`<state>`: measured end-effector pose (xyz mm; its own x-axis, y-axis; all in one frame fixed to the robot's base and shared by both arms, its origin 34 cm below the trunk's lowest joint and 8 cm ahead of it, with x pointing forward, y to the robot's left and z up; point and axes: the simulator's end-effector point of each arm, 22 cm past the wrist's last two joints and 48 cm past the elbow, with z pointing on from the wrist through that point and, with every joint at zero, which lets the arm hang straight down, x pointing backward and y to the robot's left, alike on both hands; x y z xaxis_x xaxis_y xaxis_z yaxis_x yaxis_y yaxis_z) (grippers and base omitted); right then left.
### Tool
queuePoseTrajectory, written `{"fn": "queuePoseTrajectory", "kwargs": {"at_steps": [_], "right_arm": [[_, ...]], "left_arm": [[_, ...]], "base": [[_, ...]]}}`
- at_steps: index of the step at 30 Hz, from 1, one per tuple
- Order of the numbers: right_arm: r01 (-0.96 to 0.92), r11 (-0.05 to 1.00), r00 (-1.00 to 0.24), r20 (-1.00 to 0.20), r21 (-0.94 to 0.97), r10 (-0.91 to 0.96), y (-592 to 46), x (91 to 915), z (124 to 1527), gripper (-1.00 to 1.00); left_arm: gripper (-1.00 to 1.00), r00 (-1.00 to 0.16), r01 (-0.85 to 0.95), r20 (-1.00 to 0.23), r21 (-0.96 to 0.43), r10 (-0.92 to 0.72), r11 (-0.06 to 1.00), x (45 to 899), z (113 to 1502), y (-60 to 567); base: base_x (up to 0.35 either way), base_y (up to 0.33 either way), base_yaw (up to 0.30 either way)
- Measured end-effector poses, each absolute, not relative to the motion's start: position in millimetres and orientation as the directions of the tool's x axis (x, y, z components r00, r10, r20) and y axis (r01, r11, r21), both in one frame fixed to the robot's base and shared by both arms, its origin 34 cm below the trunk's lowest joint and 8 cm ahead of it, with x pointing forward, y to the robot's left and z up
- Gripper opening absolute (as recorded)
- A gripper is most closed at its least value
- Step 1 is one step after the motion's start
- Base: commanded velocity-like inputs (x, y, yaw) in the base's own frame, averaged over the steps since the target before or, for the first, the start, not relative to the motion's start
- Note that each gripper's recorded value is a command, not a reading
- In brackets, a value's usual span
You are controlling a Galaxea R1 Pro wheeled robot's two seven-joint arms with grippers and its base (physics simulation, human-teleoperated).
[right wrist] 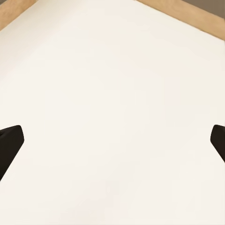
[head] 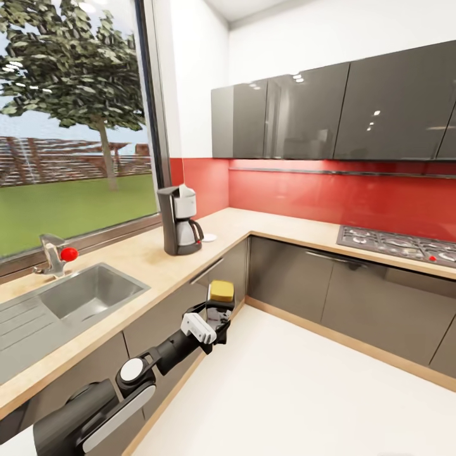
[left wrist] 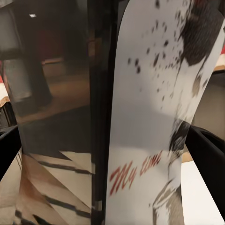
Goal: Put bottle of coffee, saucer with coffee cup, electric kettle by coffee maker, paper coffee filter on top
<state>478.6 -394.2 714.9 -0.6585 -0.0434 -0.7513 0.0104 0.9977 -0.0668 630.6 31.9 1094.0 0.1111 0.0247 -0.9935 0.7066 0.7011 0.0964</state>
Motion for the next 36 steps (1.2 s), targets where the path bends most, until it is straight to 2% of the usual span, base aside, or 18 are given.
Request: {"fn": "queuePoseTrajectory", "kwargs": {"at_steps": [36], "right_arm": [[0.013,0.998,-0.669,-0.742,-0.064,-0.038,-393.8,478.5,665.5,1.00]], "left_arm": [[-1.00,0.110,0.704,-0.994,0.097,0.026,0.703,637.2,1049.8,32.8]], "base": [[0.000,0.000,0.000]]}}
